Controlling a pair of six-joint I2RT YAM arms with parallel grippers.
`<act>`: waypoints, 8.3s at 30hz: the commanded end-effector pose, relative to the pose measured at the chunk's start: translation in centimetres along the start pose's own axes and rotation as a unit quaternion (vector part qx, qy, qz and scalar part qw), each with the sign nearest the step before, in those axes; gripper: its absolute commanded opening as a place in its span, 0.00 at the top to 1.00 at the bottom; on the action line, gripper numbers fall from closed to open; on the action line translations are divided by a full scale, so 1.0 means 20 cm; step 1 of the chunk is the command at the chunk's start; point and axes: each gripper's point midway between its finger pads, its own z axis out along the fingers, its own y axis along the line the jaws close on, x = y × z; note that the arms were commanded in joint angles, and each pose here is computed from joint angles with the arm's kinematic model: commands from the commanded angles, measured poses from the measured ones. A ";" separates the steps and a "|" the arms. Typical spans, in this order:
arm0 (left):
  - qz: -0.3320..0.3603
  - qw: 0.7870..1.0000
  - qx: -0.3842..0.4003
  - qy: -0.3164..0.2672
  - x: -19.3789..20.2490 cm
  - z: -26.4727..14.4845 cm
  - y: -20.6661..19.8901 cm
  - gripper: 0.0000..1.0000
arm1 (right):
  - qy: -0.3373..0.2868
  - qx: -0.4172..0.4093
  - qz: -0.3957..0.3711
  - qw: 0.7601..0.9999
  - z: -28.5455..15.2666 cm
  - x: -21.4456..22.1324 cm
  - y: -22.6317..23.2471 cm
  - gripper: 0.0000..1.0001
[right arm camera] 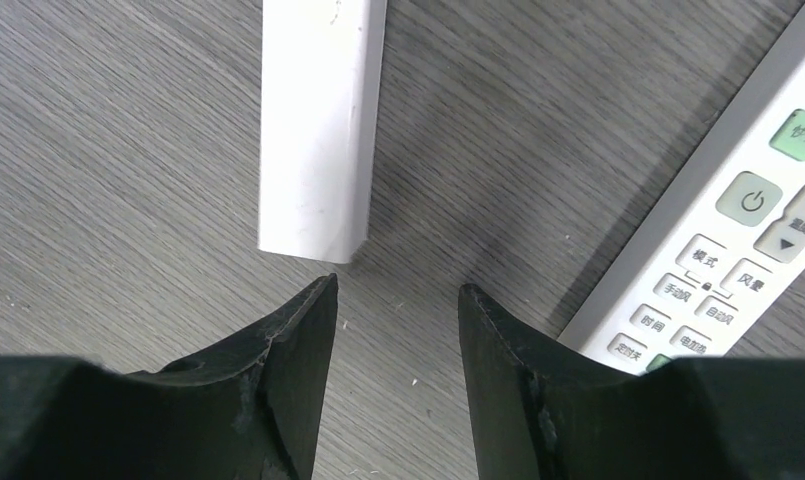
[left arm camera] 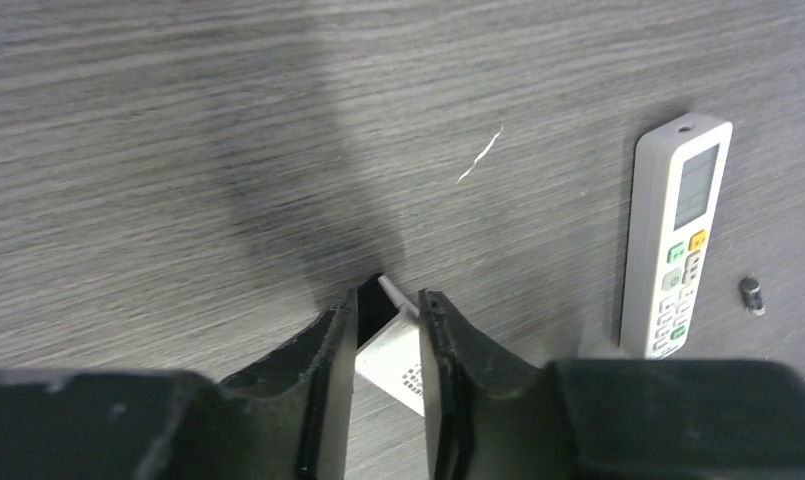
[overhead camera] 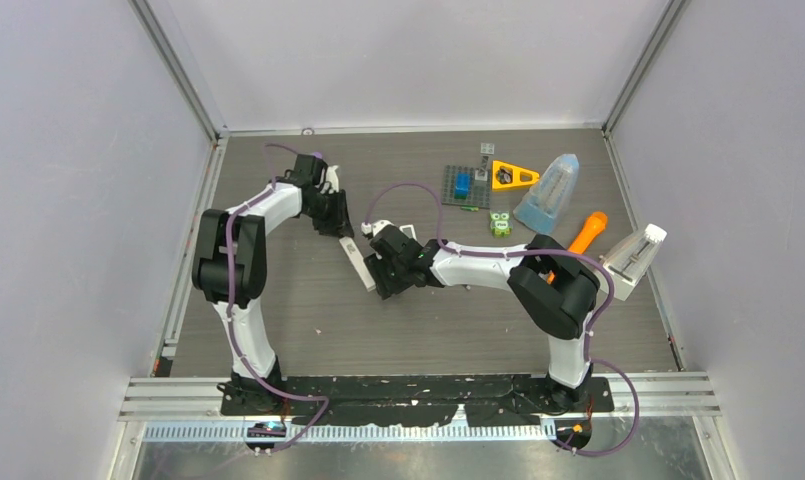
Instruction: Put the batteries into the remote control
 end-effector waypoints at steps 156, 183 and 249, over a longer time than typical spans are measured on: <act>-0.121 0.986 -0.114 -0.004 0.22 -0.33 -0.02 0.30 | -0.024 0.060 0.083 0.994 -0.10 -0.11 -0.34 0.82; -0.165 0.974 0.093 -0.122 0.28 -0.50 -0.52 0.28 | -0.177 0.098 -0.073 0.977 -0.54 -0.35 0.11 0.84; -0.134 0.791 0.494 -0.333 0.06 -1.48 -1.10 1.00 | -0.369 -0.362 0.417 0.748 -1.40 -0.78 0.15 0.25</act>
